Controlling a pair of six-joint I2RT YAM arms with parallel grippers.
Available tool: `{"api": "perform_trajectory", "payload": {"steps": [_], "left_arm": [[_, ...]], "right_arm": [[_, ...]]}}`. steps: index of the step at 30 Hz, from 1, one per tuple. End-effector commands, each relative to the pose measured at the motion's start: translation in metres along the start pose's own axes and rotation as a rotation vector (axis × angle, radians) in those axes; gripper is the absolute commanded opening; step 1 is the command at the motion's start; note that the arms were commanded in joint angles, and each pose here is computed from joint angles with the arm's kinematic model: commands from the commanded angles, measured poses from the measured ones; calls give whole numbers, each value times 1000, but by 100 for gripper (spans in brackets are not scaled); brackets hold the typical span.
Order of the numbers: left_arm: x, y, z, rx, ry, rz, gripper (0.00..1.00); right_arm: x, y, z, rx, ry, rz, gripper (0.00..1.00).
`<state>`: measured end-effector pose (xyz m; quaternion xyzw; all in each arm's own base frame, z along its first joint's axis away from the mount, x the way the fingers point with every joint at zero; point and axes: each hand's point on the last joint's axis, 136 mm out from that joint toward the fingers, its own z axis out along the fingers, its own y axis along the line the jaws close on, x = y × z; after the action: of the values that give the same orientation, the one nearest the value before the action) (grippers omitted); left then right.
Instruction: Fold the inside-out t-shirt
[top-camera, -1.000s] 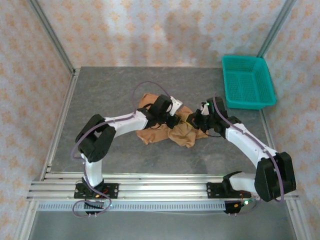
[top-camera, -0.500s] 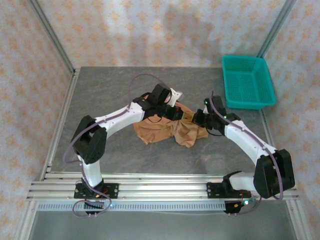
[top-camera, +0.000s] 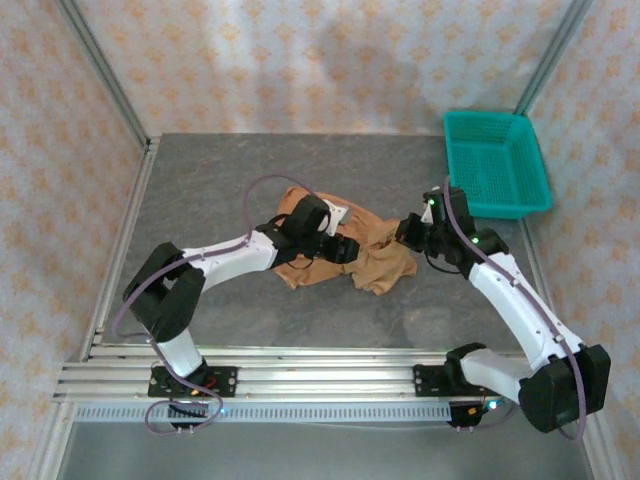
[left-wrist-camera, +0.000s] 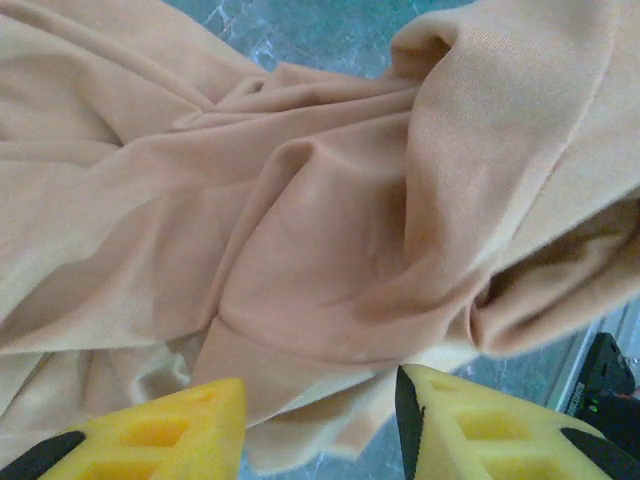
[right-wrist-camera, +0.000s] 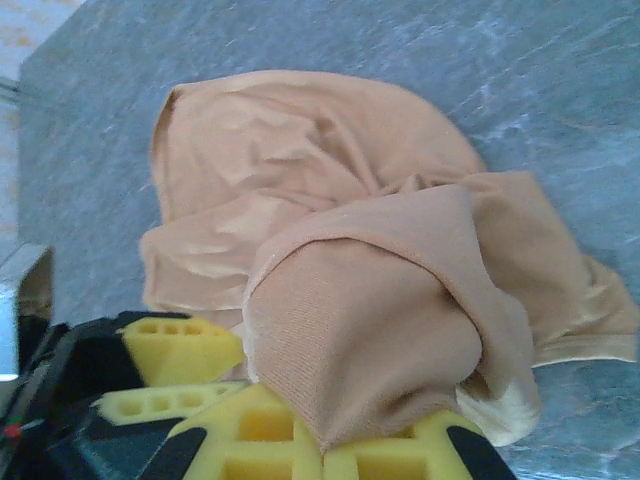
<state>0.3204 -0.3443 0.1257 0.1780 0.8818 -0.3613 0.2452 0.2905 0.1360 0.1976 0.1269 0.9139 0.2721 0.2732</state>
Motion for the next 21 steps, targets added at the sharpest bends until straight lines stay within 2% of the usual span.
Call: {"api": "perform_trajectory", "payload": {"steps": [1, 8, 12, 13, 16, 18, 21], "left_arm": [[-24, -3, 2, -4, -113, 57, 45], [-20, -13, 14, 41, -114, 93, 57], [-12, -6, 27, 46, -88, 77, 55], [-9, -4, 32, 47, -79, 68, 49], [-7, 5, 39, 41, -67, 48, 3], [-13, 9, 32, 32, -73, 35, 0], [-31, 7, 5, 3, -108, 54, 0]], "right_arm": [[5, 14, -3, -69, 36, 5, 0], [10, 10, 0, -66, 51, 15, 0], [9, 11, 1, -65, 54, 15, 0], [9, 10, 2, -64, 53, 14, 0], [12, -1, 5, -19, 52, -9, 0], [19, -27, 11, 75, 56, -27, 0], [33, -87, 25, 246, 64, 20, 0]]}}
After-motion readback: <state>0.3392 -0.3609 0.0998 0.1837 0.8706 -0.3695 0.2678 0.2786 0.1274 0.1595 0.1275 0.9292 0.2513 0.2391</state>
